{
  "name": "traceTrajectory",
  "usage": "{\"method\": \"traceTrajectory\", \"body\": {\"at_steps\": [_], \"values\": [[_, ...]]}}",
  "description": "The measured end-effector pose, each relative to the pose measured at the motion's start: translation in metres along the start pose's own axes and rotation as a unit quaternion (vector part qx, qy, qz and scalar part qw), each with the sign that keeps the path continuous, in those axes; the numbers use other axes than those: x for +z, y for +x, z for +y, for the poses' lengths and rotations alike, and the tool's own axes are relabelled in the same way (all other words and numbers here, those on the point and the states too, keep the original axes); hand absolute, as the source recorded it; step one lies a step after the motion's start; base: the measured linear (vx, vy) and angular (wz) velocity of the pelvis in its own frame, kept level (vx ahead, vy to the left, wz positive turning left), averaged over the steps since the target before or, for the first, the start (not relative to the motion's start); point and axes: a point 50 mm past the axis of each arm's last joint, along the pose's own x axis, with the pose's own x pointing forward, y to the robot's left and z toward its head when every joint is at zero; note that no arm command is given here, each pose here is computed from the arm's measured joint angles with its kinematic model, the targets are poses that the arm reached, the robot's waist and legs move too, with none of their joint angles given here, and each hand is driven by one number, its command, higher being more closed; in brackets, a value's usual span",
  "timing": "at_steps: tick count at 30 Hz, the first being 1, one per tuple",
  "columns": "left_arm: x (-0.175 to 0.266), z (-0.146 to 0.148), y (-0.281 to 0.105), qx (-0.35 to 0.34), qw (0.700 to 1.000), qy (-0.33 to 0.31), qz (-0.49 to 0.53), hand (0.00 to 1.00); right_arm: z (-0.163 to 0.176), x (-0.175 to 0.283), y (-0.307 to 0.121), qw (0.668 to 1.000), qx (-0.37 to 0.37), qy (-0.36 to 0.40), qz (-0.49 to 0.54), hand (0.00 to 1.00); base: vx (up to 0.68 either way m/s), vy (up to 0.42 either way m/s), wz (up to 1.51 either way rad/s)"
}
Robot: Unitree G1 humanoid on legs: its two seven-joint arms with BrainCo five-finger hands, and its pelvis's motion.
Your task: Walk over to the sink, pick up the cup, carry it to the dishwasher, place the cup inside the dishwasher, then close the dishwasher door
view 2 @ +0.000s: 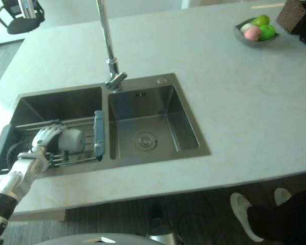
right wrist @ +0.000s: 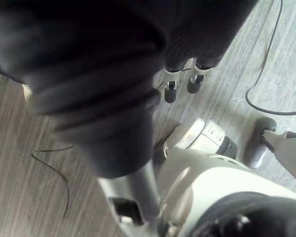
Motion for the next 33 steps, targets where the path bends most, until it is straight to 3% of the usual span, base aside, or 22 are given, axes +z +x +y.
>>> {"method": "traceTrajectory", "body": {"at_steps": [4,8,11,14,16,19,24,26,28,33], "values": [[0.017,0.02,-0.009,0.122,0.985,-0.124,-0.016,1.0,0.002,-0.002,0.0,1.0,0.004,-0.001,0.003,0.0,0.01,0.005,0.05],[0.009,0.052,-0.015,0.264,0.941,-0.21,0.026,1.0,-0.001,-0.01,-0.001,1.0,-0.002,0.011,0.013,0.0,0.03,0.01,0.29],[-0.015,0.083,-0.031,0.398,0.88,-0.241,0.098,1.0,-0.007,-0.012,-0.003,1.0,-0.012,0.02,0.015,0.0,0.02,0.004,0.4],[-0.039,0.088,-0.052,0.473,0.822,-0.264,0.175,1.0,-0.016,-0.01,-0.005,1.0,-0.023,0.004,0.021,0.0,-0.03,0.023,0.68],[-0.049,0.078,-0.073,0.524,0.759,-0.301,0.244,1.0,-0.025,-0.014,-0.008,0.999,-0.036,0.001,0.035,0.0,-0.02,0.023,1.03],[-0.05,0.07,-0.097,0.556,0.716,-0.312,0.283,1.0,-0.032,-0.018,-0.012,0.998,-0.049,0.001,0.051,0.0,-0.03,-0.017,1.19],[-0.07,0.088,-0.165,0.659,0.628,-0.228,0.346,1.0,-0.046,-0.015,-0.018,0.995,-0.065,-0.045,0.056,0.0,-0.12,0.013,1.13],[-0.075,0.093,-0.179,0.681,0.603,-0.21,0.358,1.0,-0.048,-0.015,-0.019,0.995,-0.068,-0.046,0.061,0.0,-0.01,0.236,0.6],[-0.078,0.093,-0.196,0.686,0.598,-0.179,0.373,1.0,-0.06,-0.011,-0.025,0.994,-0.08,-0.047,0.06,0.0,0.05,0.31,0.56],[-0.079,0.087,-0.18,0.703,0.551,-0.262,0.366,1.0,-0.046,-0.014,-0.016,0.994,-0.076,0.01,0.073,0.0,-0.05,0.08,1.73]]}}
